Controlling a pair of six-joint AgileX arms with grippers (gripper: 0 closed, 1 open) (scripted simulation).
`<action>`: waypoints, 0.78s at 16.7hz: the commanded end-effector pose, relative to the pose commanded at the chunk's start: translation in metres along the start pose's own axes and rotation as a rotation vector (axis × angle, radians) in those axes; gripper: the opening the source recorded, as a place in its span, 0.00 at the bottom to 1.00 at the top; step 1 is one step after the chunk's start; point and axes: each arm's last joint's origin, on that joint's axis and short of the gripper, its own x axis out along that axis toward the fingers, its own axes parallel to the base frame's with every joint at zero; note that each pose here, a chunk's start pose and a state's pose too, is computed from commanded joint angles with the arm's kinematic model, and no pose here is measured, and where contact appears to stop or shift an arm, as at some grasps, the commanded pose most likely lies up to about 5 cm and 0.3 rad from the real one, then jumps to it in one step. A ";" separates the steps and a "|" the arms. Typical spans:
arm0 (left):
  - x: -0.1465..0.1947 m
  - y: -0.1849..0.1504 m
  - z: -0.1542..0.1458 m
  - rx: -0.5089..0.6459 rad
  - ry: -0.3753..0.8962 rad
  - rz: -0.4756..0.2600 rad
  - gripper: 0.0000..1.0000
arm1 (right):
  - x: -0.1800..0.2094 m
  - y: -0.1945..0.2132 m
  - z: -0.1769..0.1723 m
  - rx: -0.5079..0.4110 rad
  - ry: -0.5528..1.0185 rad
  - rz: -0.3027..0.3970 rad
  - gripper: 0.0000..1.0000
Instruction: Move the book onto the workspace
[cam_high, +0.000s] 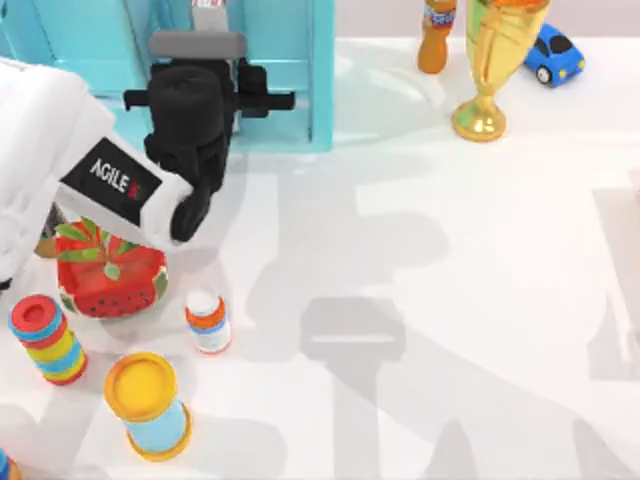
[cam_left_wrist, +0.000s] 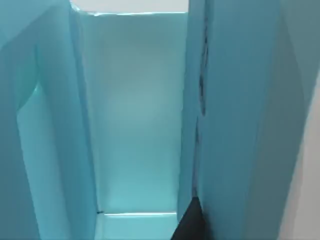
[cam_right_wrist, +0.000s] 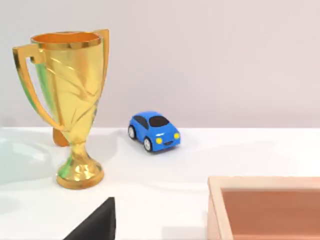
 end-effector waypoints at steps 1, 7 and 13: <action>0.000 0.000 0.000 0.000 0.000 0.000 0.17 | 0.000 0.000 0.000 0.000 0.000 0.000 1.00; 0.000 0.000 0.000 0.000 0.000 0.000 0.00 | 0.000 0.000 0.000 0.000 0.000 0.000 1.00; -0.001 -0.002 0.001 0.001 -0.001 -0.005 0.00 | 0.000 0.000 0.000 0.000 0.000 0.000 1.00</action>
